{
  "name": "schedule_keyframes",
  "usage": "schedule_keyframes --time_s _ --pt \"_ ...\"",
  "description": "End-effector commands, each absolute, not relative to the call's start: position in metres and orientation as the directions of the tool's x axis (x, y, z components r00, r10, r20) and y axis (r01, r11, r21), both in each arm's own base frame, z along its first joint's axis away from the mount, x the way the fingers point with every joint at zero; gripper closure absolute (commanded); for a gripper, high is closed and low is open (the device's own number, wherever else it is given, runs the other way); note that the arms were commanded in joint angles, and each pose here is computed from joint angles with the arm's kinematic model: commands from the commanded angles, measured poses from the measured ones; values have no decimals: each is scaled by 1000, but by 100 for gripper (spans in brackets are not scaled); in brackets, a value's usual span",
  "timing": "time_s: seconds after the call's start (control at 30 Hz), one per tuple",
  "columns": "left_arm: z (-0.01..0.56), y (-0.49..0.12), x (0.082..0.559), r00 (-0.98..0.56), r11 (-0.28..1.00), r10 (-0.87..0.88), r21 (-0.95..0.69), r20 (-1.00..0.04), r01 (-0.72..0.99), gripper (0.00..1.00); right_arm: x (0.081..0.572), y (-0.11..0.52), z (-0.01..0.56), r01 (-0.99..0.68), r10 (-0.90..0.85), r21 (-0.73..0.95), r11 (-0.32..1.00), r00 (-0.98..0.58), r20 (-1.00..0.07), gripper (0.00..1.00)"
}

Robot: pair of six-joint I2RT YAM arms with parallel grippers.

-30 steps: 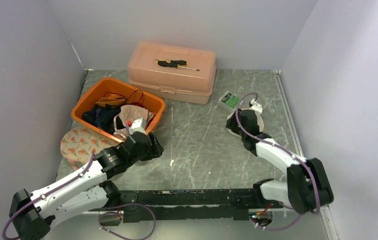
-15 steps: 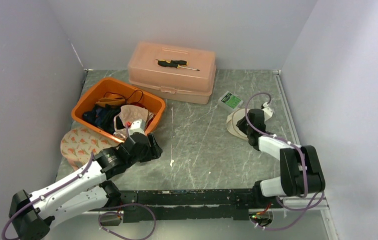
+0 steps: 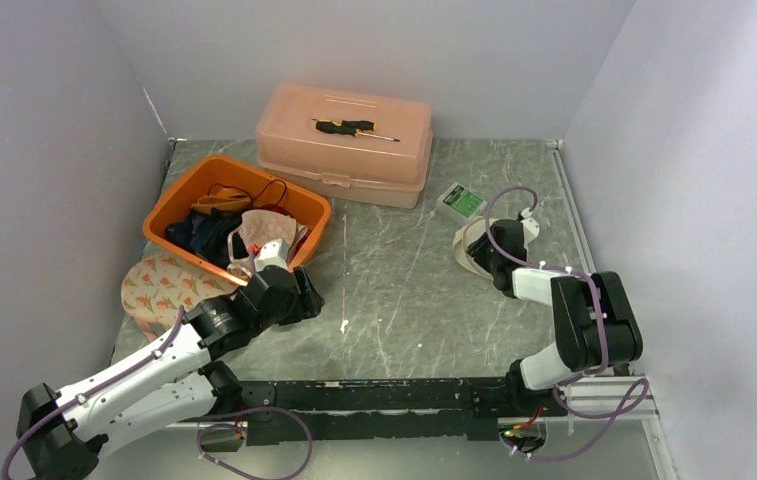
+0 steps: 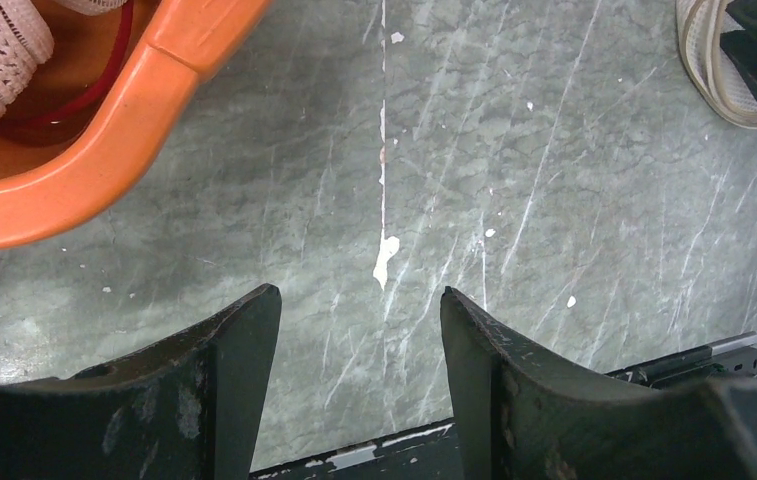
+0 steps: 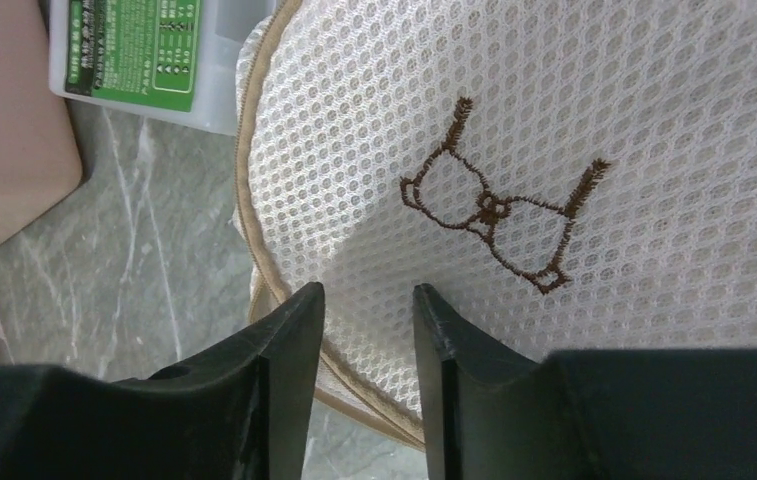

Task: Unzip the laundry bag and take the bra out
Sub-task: Move the laundry bag to the center of the board.

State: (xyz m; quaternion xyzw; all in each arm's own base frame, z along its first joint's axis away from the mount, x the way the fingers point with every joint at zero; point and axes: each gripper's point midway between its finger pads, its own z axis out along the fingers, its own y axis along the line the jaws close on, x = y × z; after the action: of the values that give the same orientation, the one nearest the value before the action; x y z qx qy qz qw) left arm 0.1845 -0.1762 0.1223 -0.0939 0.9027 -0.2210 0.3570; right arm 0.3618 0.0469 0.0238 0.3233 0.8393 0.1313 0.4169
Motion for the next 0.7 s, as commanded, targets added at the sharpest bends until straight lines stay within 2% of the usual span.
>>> schedule_keyframes --time_s 0.0,0.07,0.17,0.27,0.37,0.5,0.57,0.67 --pt "130 -173 188 -704 881 -352 -472 -617 -27 35 360 48 45 407 654 513 755 -423 -627 52" --pt "133 -171 188 -696 881 -353 -472 -626 -22 35 360 49 72 368 646 532 763 -389 -657 43" --pt "139 -166 192 -677 892 -344 -452 -650 -18 35 356 51 125 294 618 545 785 -320 -718 35" --pt "143 -157 197 -661 920 -310 -390 -683 -28 35 344 69 172 176 564 536 826 -275 -779 32" --pt "147 -144 202 -647 947 -282 -312 -708 -72 35 323 109 198 -26 499 527 849 -288 -817 32" --pt "153 -123 204 -624 952 -304 -245 -719 -182 34 286 174 187 -297 420 570 766 -439 -794 33" --pt "163 -110 203 -594 944 -327 -229 -735 -236 33 269 194 171 -354 403 602 716 -494 -770 34" --pt "190 -90 207 -543 932 -349 -220 -764 -289 25 250 211 145 -383 371 619 686 -548 -750 34"
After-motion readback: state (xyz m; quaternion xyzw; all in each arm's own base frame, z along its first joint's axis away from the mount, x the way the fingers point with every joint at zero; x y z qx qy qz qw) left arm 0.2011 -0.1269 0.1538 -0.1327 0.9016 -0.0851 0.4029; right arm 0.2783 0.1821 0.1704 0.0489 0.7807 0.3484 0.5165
